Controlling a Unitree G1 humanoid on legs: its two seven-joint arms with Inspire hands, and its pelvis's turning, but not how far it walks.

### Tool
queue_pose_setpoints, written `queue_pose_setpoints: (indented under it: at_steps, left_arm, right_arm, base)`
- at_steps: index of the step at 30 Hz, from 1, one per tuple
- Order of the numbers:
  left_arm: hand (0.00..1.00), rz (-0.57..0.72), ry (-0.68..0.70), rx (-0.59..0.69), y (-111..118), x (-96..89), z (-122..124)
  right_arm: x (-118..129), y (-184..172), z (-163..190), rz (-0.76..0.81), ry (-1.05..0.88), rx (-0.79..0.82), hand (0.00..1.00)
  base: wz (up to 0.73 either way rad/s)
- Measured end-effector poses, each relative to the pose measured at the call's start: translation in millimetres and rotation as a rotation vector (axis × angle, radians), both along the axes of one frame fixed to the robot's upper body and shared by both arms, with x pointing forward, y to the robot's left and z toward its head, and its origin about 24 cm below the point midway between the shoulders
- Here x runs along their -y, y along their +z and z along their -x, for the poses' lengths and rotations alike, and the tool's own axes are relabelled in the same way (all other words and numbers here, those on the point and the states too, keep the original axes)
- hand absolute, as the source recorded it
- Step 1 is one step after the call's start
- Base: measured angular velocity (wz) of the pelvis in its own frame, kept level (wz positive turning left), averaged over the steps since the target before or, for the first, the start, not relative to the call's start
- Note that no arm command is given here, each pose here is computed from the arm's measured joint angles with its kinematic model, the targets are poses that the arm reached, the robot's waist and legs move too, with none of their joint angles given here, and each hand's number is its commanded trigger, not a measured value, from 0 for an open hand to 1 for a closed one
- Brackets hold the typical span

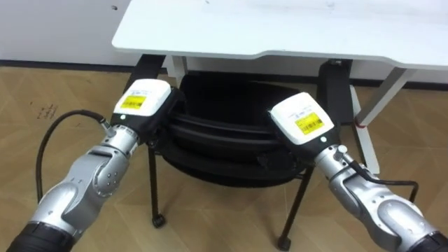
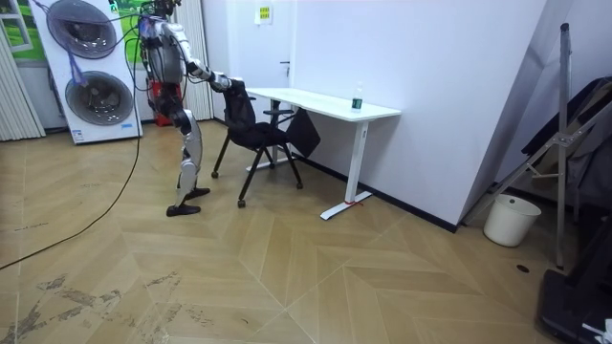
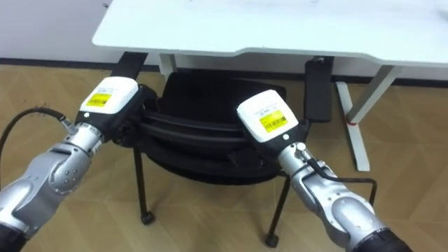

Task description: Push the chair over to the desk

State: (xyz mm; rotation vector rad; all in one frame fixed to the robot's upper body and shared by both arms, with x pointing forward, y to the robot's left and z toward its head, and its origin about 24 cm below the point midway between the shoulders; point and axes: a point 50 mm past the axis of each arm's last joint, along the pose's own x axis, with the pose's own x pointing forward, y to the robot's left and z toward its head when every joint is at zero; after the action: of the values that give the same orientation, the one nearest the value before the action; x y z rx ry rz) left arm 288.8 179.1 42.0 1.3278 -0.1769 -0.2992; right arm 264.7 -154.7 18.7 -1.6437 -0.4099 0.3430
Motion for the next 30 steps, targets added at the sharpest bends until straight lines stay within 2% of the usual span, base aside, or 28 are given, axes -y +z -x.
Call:
queue_pose_setpoints:
  at_steps: [9,10,11,12,13,18,22,30]
  left_arm:
    - [1.00,-0.011,-0.003,0.007,1.0,-0.6,0.7]
    - [0.85,-0.012,-0.003,0.005,0.5,-0.3,0.8]
    - [0.15,-0.011,-0.003,0.005,0.6,-0.1,0.8]
    - [0.00,-0.011,-0.003,0.005,0.6,-0.1,0.8]
    - [0.00,-0.011,-0.003,0.004,0.4,-0.1,0.8]
    - [0.00,0.013,0.026,-0.019,-1.8,1.9,-0.4]
    - [0.00,0.074,0.063,-0.043,-3.0,3.9,-1.6]
    - [0.00,0.079,0.084,-0.062,-8.4,1.3,2.3]
  right_arm:
    - [0.0,0.1,-0.3,0.000,-0.003,-0.003,1.00]
    - [0.1,-0.2,-0.3,0.002,-0.003,-0.008,1.00]
    - [0.1,-0.2,-0.3,0.003,-0.003,-0.009,0.26]
    - [0.1,-0.2,-0.4,0.003,-0.003,-0.010,0.03]
    - [0.0,-0.3,-0.3,0.003,-0.002,-0.011,0.00]
    - [0.8,1.0,-1.8,0.002,-0.012,-0.044,0.00]
    - [2.1,2.3,-3.5,-0.071,-0.046,-0.094,0.00]
    - [-0.3,1.5,-2.3,-0.115,-0.036,-0.129,0.00]
  base:
    - [0.03]
    - [0.04]
    - [0.05]
    - [0.03]
    - [0.04]
    - [0.05]
    - [0.00]
    - [0.00]
